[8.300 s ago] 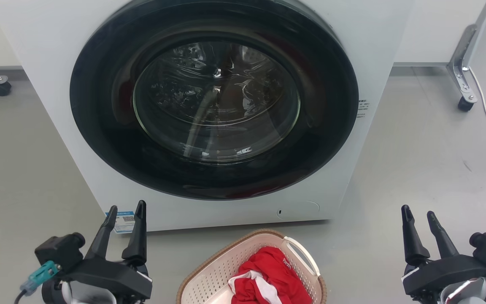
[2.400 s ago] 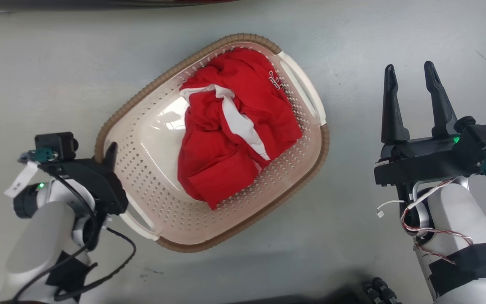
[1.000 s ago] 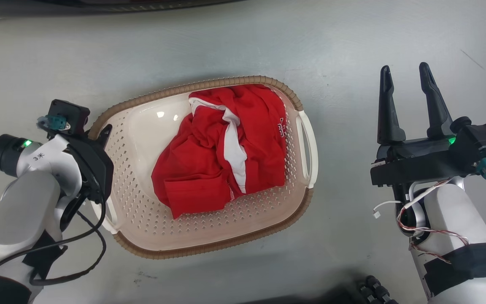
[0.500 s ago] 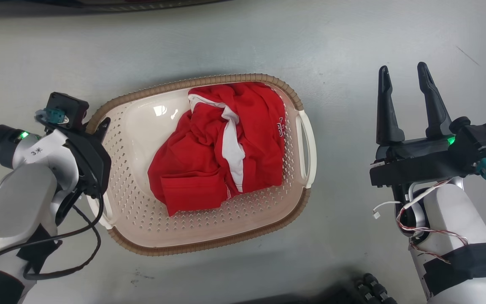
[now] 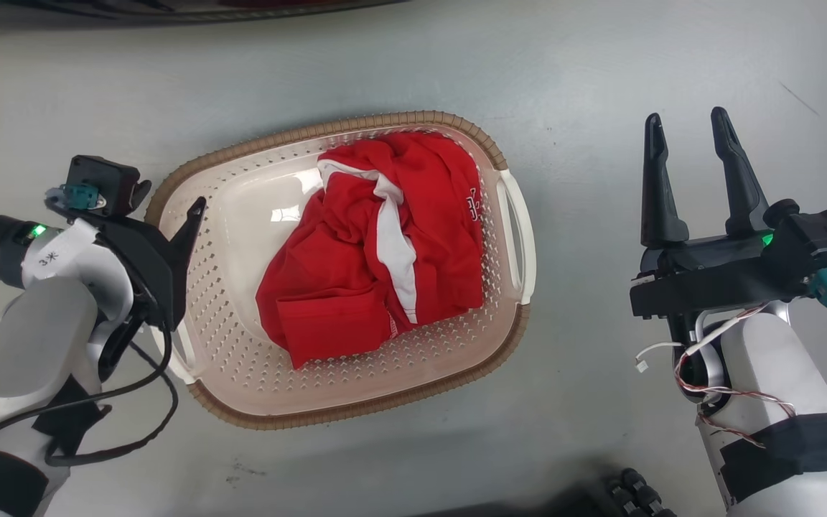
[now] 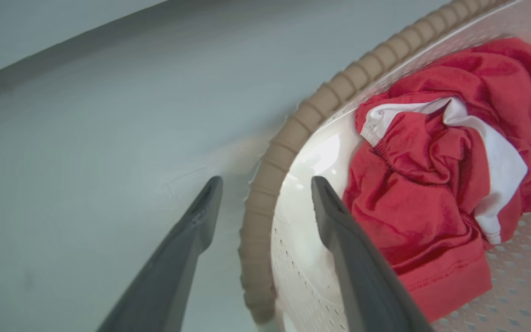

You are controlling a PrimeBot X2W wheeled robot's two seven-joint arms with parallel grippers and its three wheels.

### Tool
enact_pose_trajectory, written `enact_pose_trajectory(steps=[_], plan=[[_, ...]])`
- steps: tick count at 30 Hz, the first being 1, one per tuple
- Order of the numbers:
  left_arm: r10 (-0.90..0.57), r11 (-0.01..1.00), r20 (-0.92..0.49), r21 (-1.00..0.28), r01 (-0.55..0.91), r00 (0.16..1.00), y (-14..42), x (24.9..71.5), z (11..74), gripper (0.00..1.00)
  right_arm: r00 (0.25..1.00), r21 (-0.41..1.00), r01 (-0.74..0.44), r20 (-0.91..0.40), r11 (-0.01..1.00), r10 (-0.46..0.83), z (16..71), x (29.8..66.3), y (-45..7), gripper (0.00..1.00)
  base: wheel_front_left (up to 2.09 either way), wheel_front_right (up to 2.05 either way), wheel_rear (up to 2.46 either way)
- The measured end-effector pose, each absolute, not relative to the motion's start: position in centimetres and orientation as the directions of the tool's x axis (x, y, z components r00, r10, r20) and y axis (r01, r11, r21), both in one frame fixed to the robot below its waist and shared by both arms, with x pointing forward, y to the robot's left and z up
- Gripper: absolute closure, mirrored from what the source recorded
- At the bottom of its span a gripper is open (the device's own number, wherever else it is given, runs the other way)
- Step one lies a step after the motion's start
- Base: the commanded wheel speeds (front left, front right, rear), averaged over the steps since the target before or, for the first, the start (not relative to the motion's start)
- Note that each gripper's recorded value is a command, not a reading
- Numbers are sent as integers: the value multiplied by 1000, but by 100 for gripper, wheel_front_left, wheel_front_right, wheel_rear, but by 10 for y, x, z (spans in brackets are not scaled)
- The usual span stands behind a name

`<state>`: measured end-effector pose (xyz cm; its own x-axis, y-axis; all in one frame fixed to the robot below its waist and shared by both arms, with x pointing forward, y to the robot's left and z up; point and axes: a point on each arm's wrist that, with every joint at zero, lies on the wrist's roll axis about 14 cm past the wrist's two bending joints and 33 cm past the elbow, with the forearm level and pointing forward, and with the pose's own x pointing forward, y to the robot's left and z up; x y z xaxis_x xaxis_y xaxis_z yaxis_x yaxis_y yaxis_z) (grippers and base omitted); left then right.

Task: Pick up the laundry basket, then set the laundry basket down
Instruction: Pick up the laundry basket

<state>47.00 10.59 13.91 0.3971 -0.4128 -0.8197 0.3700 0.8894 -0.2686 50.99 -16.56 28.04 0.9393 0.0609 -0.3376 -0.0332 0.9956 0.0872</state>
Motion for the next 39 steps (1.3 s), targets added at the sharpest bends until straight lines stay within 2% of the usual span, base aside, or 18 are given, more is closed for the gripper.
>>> enact_pose_trajectory(steps=[9,17,26,39], plan=[[-363,931,-746,-319,178,558,111,479,165,0,948,85,-38,-312,996,63,297,512,-166,0,0,0,0],[-293,927,-627,-372,53,722,113,486,208,0,958,71,-48,-279,996,66,322,507,-170,0,0,0,0],[-216,932,-559,-364,-3,800,127,484,258,0,974,61,-67,-211,996,78,363,501,-166,0,0,0,0],[-151,945,-381,-327,19,912,137,481,346,0,993,51,-66,-93,996,71,425,484,-169,0,0,0,0]])
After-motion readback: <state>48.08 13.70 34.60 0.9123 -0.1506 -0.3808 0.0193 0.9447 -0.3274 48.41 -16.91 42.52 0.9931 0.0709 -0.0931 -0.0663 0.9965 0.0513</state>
